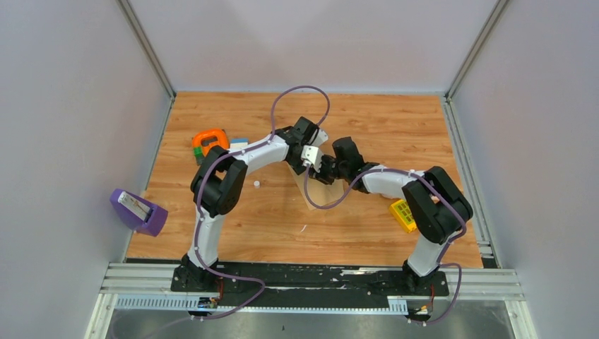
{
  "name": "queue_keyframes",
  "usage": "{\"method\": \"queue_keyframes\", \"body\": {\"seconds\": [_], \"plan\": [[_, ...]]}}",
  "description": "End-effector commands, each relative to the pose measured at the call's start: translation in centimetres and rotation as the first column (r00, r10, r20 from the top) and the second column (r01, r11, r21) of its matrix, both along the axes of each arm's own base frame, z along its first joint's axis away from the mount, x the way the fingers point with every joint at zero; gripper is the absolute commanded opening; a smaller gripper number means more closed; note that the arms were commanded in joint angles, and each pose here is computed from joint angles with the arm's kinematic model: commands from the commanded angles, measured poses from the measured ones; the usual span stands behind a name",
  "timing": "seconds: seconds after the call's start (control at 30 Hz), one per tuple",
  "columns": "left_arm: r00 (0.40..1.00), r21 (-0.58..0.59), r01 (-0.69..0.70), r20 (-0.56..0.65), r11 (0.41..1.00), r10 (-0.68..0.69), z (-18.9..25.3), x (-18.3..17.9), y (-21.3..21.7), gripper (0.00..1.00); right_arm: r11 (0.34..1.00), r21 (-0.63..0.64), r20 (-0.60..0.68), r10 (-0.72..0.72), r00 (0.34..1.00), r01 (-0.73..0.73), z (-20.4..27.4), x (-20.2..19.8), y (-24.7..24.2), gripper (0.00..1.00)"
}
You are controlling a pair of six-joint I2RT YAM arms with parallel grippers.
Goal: Place the letter into the envelope and seal it
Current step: Paint the envelope at the center of the board.
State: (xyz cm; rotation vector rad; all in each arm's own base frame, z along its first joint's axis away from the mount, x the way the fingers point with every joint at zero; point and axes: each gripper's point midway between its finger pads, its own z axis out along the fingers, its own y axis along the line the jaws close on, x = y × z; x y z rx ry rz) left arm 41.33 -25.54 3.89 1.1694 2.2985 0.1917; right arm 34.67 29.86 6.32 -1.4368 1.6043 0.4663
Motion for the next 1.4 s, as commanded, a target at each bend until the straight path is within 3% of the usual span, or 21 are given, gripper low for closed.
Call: {"method": "queue_keyframes", "body": {"seconds": [0.0, 0.17, 0.47, 1.03, 1.37], "plan": [[0.999, 0.018, 0.045, -0.020, 0.999, -0.044, -0.8, -1.1, -1.1, 1.00, 0.995, -0.013, -0.063, 0.095, 0.994, -0.096, 0.3, -1.6, 0.9, 0.00], [0.999, 0.019, 0.042, -0.018, 0.999, -0.042, -0.8, -1.0, -1.1, 1.00, 0.985, 0.001, -0.167, 0.171, 0.971, -0.173, 0.0, -3.7, 0.0, 0.00], [0.998, -0.003, 0.055, -0.039, 0.998, -0.055, -0.9, -1.4, -1.5, 1.00, 0.979, 0.087, -0.197, 0.198, 0.960, -0.184, 0.9, -4.3, 0.8, 0.00], [0.991, -0.030, 0.105, -0.082, 0.994, -0.107, -1.4, -2.7, -2.5, 1.00, 0.997, 0.067, 0.039, -0.042, 0.998, 0.039, 0.4, 0.8, 0.3, 0.00], [0.992, -0.027, 0.108, -0.069, 0.994, -0.110, -1.1, -2.7, -2.4, 1.00, 0.998, 0.042, 0.071, -0.045, 0.996, 0.043, 0.8, 1.0, -0.1, 0.00]]}}
